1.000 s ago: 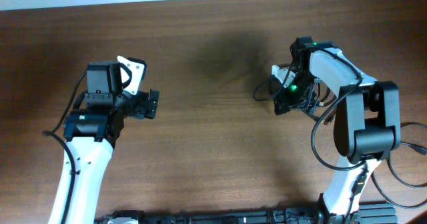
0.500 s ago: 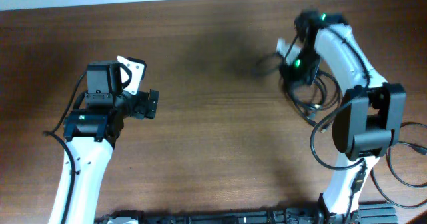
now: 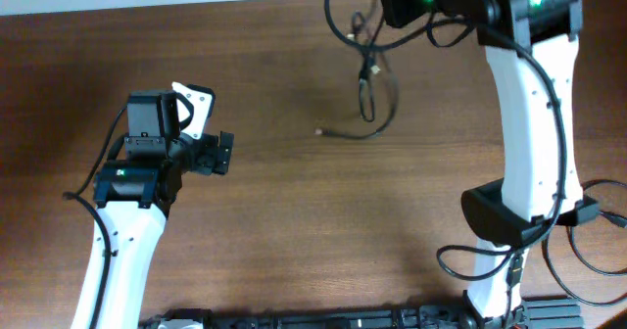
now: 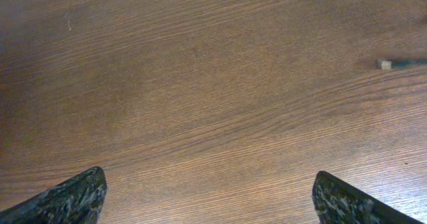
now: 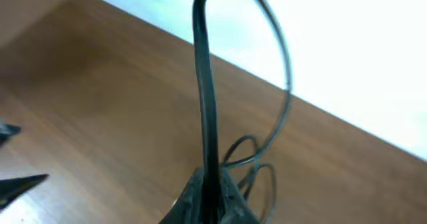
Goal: Untangle cables
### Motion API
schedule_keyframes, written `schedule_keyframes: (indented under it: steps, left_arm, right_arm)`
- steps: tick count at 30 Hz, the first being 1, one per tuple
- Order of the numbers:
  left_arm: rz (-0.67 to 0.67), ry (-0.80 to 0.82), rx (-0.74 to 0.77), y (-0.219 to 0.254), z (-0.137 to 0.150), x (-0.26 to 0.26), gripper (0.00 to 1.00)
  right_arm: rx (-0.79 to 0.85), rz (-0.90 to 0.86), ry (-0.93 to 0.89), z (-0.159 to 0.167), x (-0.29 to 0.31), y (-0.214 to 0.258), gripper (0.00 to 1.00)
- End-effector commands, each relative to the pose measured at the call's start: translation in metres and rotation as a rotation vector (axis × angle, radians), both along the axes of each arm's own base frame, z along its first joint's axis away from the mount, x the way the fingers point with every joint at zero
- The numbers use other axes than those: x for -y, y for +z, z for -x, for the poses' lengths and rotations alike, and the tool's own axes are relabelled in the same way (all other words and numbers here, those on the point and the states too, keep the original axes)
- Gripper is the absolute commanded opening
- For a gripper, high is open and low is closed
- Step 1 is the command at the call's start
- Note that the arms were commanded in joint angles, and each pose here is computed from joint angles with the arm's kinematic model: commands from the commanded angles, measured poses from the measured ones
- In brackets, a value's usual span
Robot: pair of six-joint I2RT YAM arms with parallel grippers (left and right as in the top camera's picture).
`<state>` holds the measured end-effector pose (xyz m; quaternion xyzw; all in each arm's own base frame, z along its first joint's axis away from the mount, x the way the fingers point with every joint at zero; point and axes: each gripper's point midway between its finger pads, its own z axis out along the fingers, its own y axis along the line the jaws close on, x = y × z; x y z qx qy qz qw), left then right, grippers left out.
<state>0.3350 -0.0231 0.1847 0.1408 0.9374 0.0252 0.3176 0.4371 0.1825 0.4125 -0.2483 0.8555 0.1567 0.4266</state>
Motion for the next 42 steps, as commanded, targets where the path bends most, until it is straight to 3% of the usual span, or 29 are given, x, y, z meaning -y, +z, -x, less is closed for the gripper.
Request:
schedule_keyframes:
  steps: [1, 12, 19, 22, 27, 32, 35, 39, 42]
  left_arm:
    - [0.003, -0.01, 0.017, 0.005, 0.0, 0.0, 0.99]
    - [0.003, -0.01, 0.017, 0.005, 0.0, 0.0, 0.99]
    - [0.003, -0.01, 0.017, 0.005, 0.0, 0.0, 0.99]
    - [0.003, -0.01, 0.017, 0.005, 0.0, 0.0, 0.99]
    - [0.003, -0.01, 0.017, 0.005, 0.0, 0.0, 0.99]
    - [0.003, -0.01, 0.017, 0.005, 0.0, 0.0, 0.99]
    - [0.003, -0.01, 0.017, 0.005, 0.0, 0.0, 0.99]
    - [0.003, -0.01, 0.017, 0.005, 0.0, 0.0, 0.99]
    - [0.003, -0.01, 0.017, 0.005, 0.0, 0.0, 0.99]
  right_arm:
    - [0.044, -0.071, -0.014, 0.005, -0.008, 0.023, 0.04]
    - [0.343, -0.359, 0.042, -0.009, -0.031, 0.124, 0.04]
    - [0.125, -0.127, -0.165, -0.035, 0.0, 0.034, 0.04]
    - [0.131, -0.132, -0.163, -0.033, 0.0, 0.037, 0.04]
    - [0.267, -0.319, 0.067, -0.01, -0.035, 0.099, 0.04]
    - [0.262, -0.391, 0.07, -0.009, -0.04, 0.11, 0.04]
    - [0.241, -0.47, 0.19, 0.007, -0.057, 0.121, 0.04]
    - [0.215, -0.604, 0.554, 0.061, -0.089, 0.149, 0.04]
    - [0.19, -0.622, 0.667, 0.081, -0.096, 0.15, 0.04]
